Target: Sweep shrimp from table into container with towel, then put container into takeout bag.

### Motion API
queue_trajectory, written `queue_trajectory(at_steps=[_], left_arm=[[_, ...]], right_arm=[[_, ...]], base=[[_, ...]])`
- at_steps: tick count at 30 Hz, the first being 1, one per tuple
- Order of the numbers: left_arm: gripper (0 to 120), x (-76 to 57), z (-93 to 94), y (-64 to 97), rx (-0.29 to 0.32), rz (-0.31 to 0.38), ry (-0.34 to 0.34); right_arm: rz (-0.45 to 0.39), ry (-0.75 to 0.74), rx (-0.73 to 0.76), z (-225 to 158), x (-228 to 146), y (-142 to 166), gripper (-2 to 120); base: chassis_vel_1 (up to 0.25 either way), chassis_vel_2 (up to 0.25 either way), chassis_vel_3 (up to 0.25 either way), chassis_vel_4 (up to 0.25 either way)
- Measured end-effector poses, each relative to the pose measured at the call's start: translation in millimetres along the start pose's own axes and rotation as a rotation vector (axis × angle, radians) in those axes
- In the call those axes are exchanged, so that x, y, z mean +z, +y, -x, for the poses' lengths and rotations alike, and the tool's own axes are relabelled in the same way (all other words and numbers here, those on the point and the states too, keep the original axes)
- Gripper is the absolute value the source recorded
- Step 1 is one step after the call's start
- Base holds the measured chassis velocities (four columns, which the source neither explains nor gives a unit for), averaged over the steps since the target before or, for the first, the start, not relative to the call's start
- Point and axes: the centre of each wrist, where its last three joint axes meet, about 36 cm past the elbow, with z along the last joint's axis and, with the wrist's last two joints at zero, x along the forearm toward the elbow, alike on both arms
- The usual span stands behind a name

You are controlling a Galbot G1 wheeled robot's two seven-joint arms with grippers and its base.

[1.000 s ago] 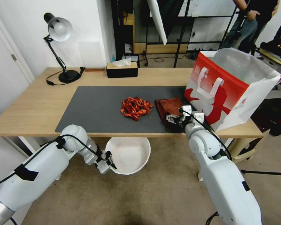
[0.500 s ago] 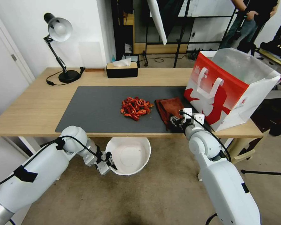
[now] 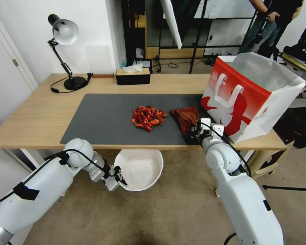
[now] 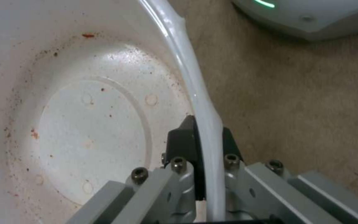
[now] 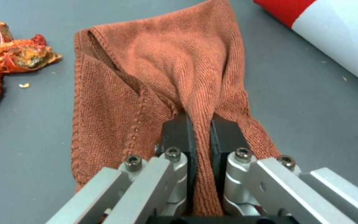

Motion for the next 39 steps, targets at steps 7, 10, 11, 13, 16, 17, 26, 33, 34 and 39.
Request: queue_trajectory(at_steps=[7, 10, 11, 13, 16, 17, 26, 33, 34, 39], left_arm=[[0, 0.5, -3.2, -1.5, -0.016, -0.002, -0.001], [0, 0.2, -2.6, -1.6, -0.015, -0.001, 0.000], [0, 0.2, -2.6, -1.6, -0.015, -0.001, 0.000], [0, 0.2, -1.0, -1.5, -0.011, -0.001, 0.000], [0, 2.3, -2.0, -2.1, -0.014, -0.003, 0.002], [0, 2.3, -2.0, -2.1, -0.014, -0.003, 0.002], [0, 6.3, -2.9, -1.7, -0.025, 0.001, 0.000], [0, 5.3, -1.6, -1.2, -0.023, 0.004, -0.002], [0, 5.9, -1.4, -1.7, -0.022, 0.003, -0.002], [0, 8.3, -3.0, -0.6, -0.026, 0.002, -0.001]], right_arm=[[0.062, -0.136, -0.117, -4, -21, -10, 4], [0.076, -0.201, -0.147, 1, -29, -14, 4], [0.076, -0.201, -0.147, 1, -29, -14, 4], [0.096, -0.266, -0.168, 12, -39, -17, 4], [0.106, -0.319, -0.191, 26, -51, -13, 4], [0.106, -0.319, -0.191, 26, -51, -13, 4], [-0.079, -0.274, -0.197, 84, -60, 6, 4], [-0.171, -0.229, -0.231, 93, -46, 12, 4], [-0.178, -0.216, -0.246, 93, -41, 14, 4], [-0.195, -0.174, -0.305, 84, -23, 19, 4]], base=[[0.000, 0.000, 0.000, 0.000], [0.000, 0.000, 0.000, 0.000], [0.000, 0.000, 0.000, 0.000], [0.000, 0.000, 0.000, 0.000], [0.000, 0.000, 0.000, 0.000], [0.000, 0.000, 0.000, 0.000], [0.000, 0.000, 0.000, 0.000], [0.000, 0.000, 0.000, 0.000], [0.000, 0.000, 0.000, 0.000], [0.000, 0.000, 0.000, 0.000]])
